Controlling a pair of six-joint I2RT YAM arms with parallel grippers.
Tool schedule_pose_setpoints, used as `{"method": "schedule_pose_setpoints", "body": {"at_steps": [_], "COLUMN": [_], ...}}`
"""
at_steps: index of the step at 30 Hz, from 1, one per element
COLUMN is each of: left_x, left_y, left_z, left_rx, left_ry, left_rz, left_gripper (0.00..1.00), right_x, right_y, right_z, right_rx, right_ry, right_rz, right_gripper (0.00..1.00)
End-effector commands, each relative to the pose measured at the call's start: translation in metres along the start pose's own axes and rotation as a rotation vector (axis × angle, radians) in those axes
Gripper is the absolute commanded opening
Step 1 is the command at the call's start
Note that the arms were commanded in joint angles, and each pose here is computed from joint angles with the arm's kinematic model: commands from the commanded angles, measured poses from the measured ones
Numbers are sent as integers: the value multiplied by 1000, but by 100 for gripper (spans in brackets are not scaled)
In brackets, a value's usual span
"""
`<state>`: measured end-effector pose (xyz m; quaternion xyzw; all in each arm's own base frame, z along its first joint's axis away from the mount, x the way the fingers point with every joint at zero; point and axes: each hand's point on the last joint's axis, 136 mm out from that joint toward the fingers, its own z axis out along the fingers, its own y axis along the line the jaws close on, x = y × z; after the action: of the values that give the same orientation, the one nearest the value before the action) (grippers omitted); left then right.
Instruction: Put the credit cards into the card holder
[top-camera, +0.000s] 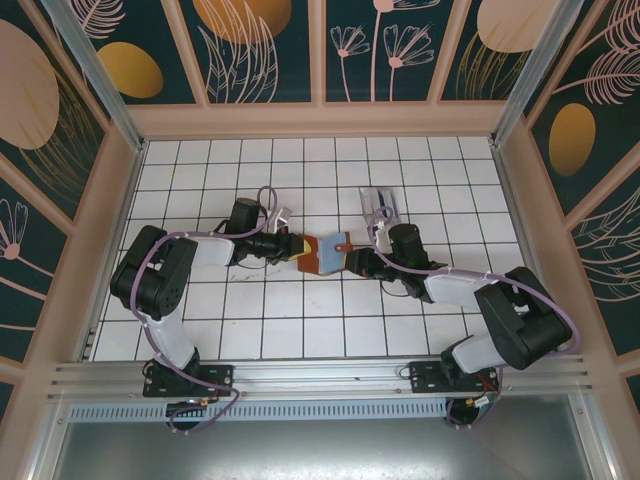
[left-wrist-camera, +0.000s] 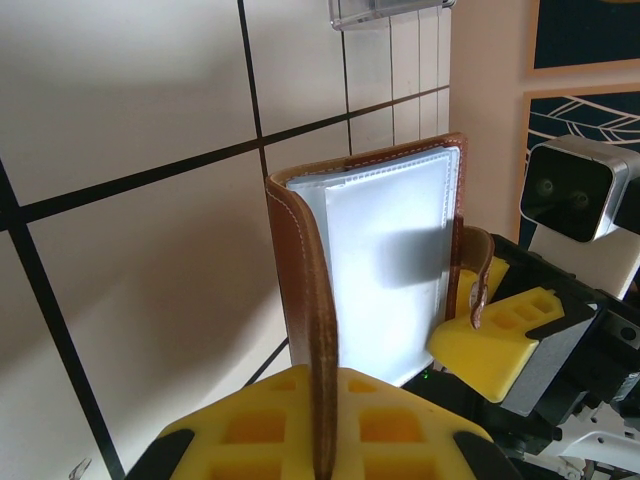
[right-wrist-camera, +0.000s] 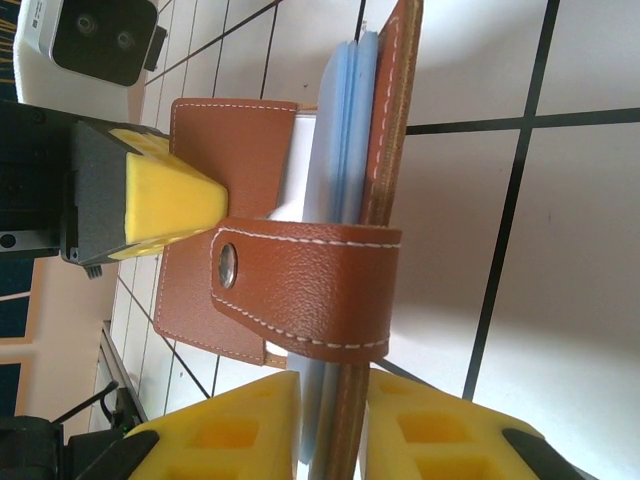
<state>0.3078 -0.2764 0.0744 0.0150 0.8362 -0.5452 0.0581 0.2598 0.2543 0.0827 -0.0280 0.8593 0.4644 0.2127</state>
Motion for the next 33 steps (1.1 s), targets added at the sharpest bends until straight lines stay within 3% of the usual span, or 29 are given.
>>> {"method": "schedule_pose_setpoints", "body": {"at_steps": [1,9,16,26,33], "left_x": [-3,-3,-4,-4,-4], "left_y": [-7,-7,-7,-8,-8], "left_z": [-2,-2,-2,-3,-3], "left_rx": [21,19,18,19,18], "left_ry": [2,2,0,-5,-6], "left_rz": [41,39,42,45,45], "left_gripper": [0,0,0,0,0], "right_x": [-8,-9,-6,-4,-1], "right_y": [6,7,4,5,2], "right_z": [-2,-10,-8,-4,0], "right_rx": [-2,12,19,5,11], "right_ry": [-36,-61,-54,-33,-16], "right_rz": [-25,-41,-34,-34,-26], "right_gripper": [26,29,22,26,22]}}
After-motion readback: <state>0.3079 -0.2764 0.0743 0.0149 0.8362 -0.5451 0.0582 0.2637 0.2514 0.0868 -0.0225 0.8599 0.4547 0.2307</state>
